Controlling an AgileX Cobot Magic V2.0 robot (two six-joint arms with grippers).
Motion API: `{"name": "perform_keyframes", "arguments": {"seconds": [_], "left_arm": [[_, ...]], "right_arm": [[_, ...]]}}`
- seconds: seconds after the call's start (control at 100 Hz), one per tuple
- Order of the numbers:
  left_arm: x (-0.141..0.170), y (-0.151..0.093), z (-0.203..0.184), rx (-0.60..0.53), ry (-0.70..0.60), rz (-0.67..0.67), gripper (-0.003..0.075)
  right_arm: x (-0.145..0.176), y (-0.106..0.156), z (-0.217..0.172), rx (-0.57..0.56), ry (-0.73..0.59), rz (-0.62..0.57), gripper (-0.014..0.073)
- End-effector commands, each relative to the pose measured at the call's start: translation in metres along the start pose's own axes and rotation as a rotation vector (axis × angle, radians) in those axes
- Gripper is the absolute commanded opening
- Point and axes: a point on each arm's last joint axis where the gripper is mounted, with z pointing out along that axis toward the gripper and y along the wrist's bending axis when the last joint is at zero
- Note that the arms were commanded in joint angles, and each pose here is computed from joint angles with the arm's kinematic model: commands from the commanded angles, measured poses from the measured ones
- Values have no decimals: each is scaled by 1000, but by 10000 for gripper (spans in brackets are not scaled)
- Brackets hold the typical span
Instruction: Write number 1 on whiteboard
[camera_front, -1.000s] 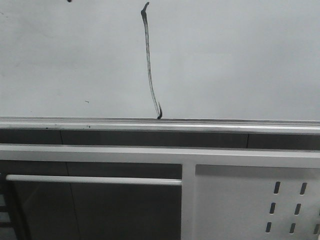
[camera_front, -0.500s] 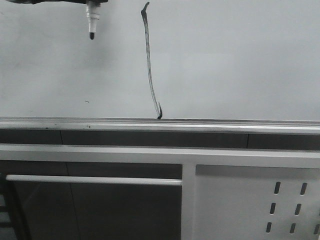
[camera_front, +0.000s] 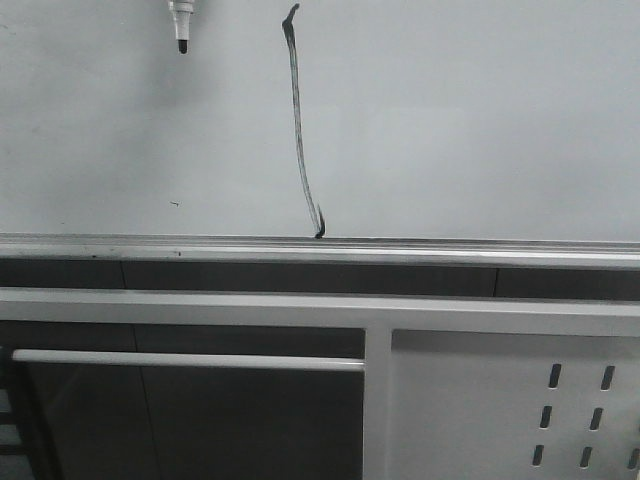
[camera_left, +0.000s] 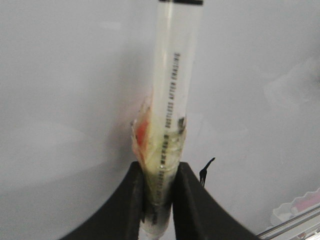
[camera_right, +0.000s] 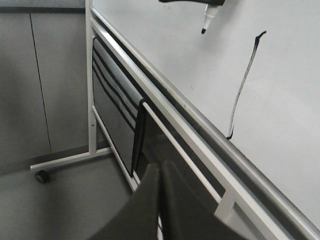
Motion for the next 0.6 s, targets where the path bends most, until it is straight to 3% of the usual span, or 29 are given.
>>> {"name": "perform_keyframes", "arguments": {"seconds": [0.0, 0.16, 0.59], "left_arm": [[-17, 1, 2, -27, -96, -3, -19], [-5, 2, 12, -57, -51, -43, -20], [-14, 3, 17, -83, -106, -45, -20]], "right_arm": [[-5, -6, -1, 54, -28, 8, -57], [-3, -5, 0, 49, -20, 9, -57], [-3, -4, 0, 39, -18, 19, -57]]}}
